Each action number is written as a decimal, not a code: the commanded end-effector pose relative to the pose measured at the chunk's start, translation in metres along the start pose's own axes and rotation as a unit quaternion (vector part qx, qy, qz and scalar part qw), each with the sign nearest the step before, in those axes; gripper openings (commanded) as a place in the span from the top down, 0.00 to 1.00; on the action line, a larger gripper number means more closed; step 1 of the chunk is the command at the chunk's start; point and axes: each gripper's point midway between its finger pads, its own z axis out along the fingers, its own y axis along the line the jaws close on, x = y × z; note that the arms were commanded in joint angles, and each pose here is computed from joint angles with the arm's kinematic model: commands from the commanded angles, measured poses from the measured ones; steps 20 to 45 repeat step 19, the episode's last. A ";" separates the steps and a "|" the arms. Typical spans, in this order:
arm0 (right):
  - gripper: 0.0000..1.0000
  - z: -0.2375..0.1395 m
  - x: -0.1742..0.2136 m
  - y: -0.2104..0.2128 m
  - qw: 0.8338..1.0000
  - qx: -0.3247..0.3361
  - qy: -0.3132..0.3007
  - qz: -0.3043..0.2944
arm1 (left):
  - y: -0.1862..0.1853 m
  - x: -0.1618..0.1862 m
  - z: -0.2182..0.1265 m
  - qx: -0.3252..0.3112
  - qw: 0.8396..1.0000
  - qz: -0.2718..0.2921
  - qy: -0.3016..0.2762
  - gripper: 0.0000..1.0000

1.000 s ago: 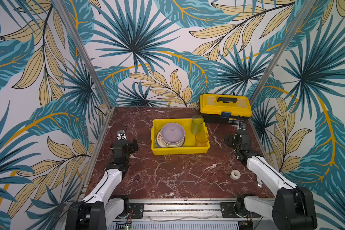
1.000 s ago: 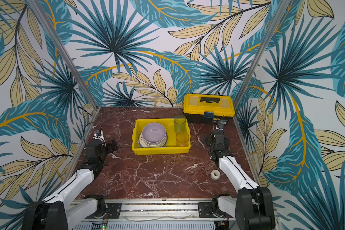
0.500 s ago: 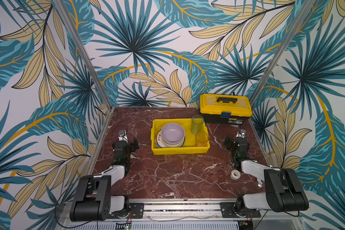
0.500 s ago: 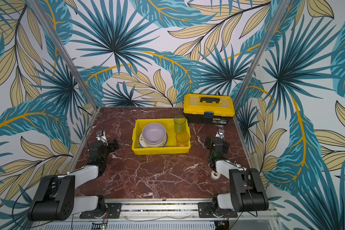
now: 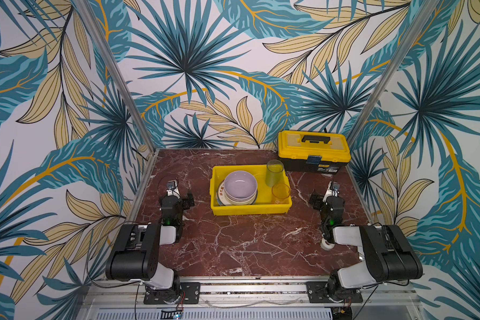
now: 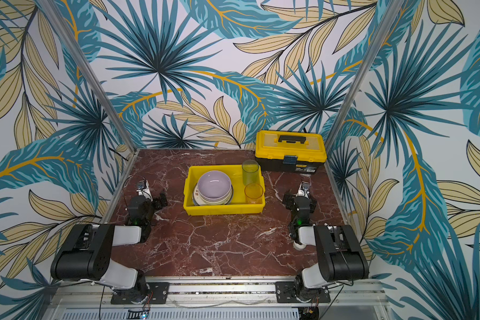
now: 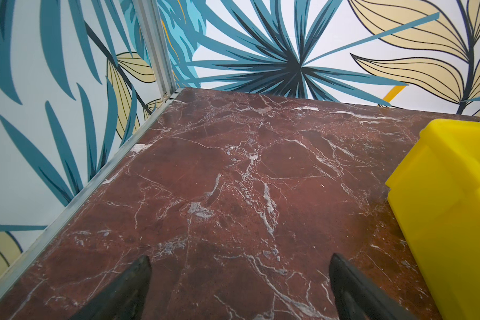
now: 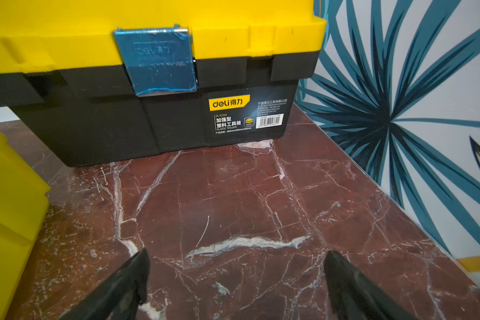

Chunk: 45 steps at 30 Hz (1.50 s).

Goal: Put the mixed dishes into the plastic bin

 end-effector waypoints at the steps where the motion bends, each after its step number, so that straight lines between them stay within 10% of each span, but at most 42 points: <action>1: 0.00 -0.001 -0.005 0.000 1.000 -0.004 -0.015 0.000 | -0.001 -0.012 0.003 0.004 1.000 -0.004 -0.015 0.00; 45: 0.00 0.000 -0.005 0.001 1.000 -0.005 -0.013 -0.004 | -0.001 -0.012 0.003 0.004 1.000 -0.003 -0.015 0.01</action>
